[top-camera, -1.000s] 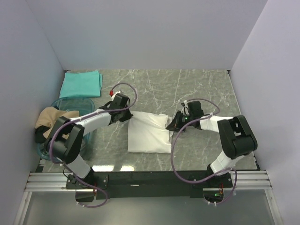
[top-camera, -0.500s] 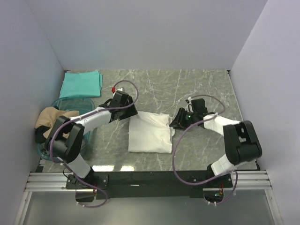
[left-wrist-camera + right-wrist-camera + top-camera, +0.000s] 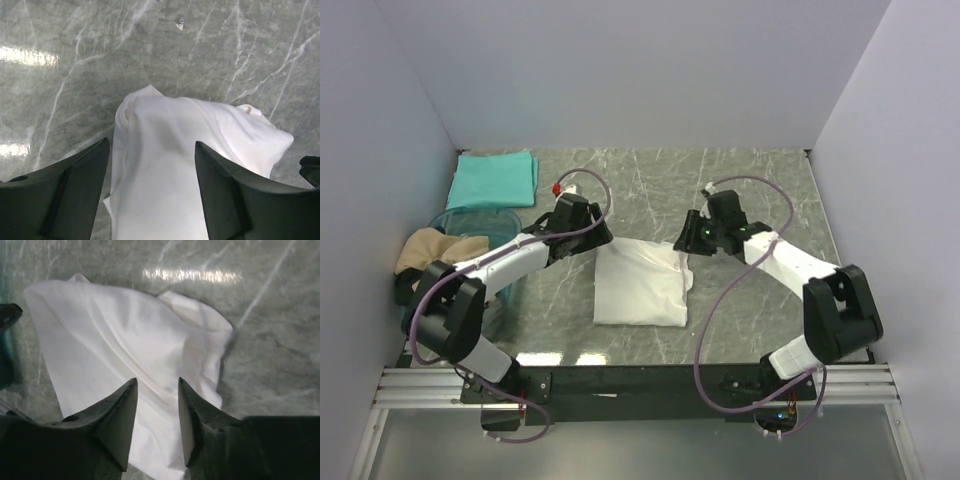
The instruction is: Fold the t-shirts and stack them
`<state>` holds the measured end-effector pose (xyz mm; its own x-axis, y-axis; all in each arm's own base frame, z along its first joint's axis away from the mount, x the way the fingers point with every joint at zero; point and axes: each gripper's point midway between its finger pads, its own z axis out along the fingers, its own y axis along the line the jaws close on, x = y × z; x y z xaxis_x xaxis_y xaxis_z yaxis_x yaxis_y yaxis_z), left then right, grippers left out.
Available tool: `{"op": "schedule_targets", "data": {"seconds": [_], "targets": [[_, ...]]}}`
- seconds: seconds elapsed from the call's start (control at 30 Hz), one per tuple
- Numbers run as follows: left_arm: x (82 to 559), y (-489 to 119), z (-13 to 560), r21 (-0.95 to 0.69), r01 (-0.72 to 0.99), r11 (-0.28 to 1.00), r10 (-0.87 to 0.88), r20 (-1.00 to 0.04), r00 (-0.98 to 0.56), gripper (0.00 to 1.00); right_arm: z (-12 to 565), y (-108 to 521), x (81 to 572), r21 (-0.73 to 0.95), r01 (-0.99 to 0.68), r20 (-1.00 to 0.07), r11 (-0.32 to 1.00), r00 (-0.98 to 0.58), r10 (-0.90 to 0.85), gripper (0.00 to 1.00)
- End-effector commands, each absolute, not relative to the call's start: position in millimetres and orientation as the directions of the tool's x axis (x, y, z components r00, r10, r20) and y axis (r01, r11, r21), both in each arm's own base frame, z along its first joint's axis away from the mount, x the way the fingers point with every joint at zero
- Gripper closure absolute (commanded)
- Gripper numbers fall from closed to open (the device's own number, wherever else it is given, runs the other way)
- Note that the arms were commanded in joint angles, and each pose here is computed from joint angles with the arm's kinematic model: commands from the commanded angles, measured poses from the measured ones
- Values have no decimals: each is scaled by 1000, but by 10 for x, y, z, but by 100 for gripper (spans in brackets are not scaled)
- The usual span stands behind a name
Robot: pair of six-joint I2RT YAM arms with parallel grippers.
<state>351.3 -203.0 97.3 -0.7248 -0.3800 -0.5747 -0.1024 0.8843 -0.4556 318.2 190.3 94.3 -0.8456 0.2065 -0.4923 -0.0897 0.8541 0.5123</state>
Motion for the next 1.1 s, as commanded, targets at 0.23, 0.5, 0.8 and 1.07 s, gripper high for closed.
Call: {"op": "schedule_targets", "data": {"seconds": [0.23,0.5,0.8,1.07], "targets": [[3849,-2144,853,-415,-97,905,-347,-586,-733,48,832,1976,3614,385,5,-516,923,-828,220,62],[3871,-2237,692,-421,-89,903,-333,-553,-763,64,677,1933,3612,339,27,-500,940,-842,204,62],[3870,-2234,887,-435,-69,898,-336,-575,-746,95,832,2062,3585,428,23,-484,904,-838,251,100],[3820,-2269,1074,-468,-26,883,-337,-595,-729,99,947,1786,3433,464,80,-482,882,-812,328,100]]}}
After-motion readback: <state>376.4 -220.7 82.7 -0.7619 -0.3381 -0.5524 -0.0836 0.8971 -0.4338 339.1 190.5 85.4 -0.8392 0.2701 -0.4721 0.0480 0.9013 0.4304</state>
